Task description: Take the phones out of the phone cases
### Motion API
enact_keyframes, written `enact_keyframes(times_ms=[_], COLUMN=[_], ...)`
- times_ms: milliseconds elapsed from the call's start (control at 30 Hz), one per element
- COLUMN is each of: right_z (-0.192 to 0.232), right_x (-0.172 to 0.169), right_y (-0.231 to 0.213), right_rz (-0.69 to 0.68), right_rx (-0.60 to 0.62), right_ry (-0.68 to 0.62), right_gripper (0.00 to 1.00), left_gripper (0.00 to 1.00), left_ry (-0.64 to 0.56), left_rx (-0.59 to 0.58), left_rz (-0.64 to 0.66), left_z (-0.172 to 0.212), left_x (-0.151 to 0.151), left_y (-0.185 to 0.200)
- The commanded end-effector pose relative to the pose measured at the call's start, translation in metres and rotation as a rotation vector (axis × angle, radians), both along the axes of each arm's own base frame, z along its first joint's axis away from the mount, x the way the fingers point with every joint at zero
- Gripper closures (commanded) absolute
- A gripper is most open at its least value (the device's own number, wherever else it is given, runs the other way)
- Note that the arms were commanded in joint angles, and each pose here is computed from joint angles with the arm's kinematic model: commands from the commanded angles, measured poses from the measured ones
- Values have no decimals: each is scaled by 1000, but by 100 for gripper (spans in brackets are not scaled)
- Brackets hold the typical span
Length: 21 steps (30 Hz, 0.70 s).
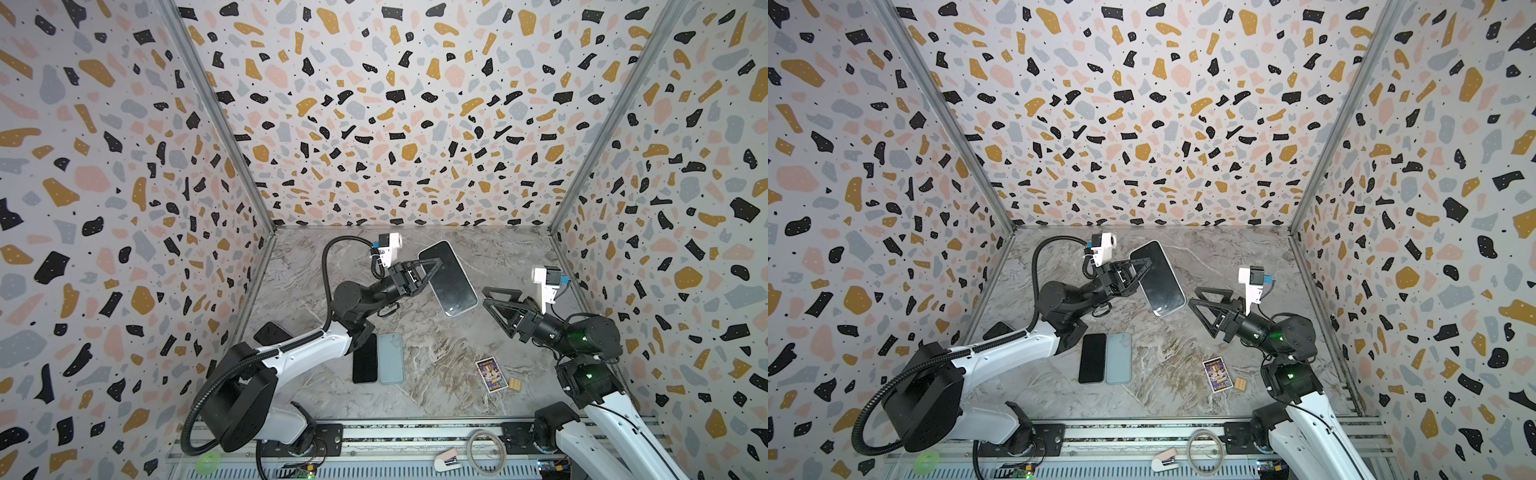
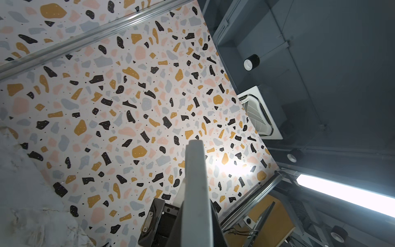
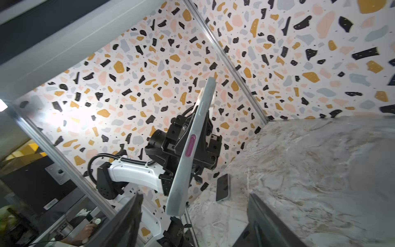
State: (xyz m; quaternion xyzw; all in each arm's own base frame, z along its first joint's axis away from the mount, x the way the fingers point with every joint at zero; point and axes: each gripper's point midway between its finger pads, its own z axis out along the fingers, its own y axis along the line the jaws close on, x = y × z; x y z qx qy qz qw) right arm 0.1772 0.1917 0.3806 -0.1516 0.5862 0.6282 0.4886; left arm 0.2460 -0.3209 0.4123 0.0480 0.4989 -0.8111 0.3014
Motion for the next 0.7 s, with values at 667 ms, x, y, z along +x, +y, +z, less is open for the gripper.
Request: enact_keyframes(times_ms=[667], right_z=[40], right_x=[-32], right_y=[21], right_rz=[184], right_rx=[140], right_ry=[-120], right_gripper=[54], left_gripper=[100], left_ry=[-162], left_rx=[-161], left_rz=[-15], left_z=[46], left_x=[-21], left_y=[17])
